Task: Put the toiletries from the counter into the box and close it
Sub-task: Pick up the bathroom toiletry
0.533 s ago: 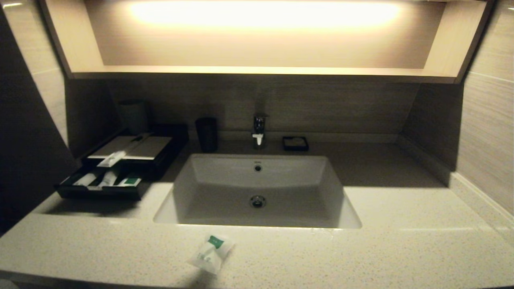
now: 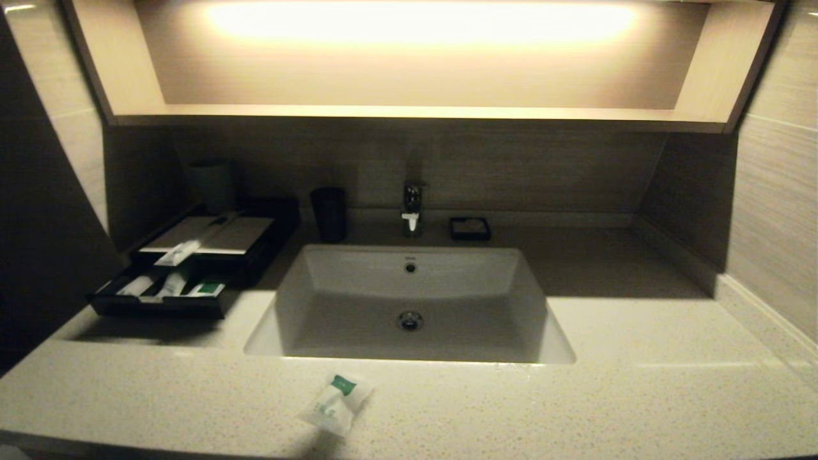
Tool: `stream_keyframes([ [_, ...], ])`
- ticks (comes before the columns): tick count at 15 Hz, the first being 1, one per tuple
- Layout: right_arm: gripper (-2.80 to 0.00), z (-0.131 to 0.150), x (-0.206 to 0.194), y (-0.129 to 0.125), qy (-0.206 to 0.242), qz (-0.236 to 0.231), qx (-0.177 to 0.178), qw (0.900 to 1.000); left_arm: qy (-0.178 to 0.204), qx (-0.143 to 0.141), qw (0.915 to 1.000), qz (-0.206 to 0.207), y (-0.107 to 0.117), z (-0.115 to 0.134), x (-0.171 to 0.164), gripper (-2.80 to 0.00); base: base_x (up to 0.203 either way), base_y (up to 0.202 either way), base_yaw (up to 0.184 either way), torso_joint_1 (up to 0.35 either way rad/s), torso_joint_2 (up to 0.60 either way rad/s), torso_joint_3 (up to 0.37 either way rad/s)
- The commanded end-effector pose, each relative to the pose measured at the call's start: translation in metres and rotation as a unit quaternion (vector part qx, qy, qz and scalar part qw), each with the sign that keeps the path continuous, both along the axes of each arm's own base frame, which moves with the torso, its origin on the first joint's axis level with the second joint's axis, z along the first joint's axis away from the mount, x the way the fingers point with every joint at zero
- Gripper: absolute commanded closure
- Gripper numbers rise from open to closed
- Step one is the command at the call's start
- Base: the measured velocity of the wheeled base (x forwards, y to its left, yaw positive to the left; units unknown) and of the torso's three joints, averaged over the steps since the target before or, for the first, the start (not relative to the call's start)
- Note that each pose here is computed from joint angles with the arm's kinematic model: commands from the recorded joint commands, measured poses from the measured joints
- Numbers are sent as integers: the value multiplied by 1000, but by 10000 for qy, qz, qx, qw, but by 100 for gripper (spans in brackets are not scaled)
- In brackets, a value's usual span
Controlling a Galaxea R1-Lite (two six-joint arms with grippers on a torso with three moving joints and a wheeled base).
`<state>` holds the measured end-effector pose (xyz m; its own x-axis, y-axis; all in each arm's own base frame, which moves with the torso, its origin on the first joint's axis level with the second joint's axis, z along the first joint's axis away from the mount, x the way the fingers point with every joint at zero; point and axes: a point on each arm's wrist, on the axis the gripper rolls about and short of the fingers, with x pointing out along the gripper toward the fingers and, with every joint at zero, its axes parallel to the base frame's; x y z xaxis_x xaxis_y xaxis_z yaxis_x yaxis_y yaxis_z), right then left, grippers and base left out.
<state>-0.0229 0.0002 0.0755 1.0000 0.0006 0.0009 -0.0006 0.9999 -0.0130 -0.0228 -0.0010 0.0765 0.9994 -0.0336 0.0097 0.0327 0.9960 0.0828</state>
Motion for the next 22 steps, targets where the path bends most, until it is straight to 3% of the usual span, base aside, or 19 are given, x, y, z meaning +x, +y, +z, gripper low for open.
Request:
stream_keyframes([
  [1,0,0,0,0,3,4,-4,10000,48,1,10000,-1,0,-2,1,0,0,0,0,0,0,0],
  [22,0,0,0,0,12,4,-4,10000,48,4,10000,7,0,-2,1,0,0,0,0,0,0,0],
])
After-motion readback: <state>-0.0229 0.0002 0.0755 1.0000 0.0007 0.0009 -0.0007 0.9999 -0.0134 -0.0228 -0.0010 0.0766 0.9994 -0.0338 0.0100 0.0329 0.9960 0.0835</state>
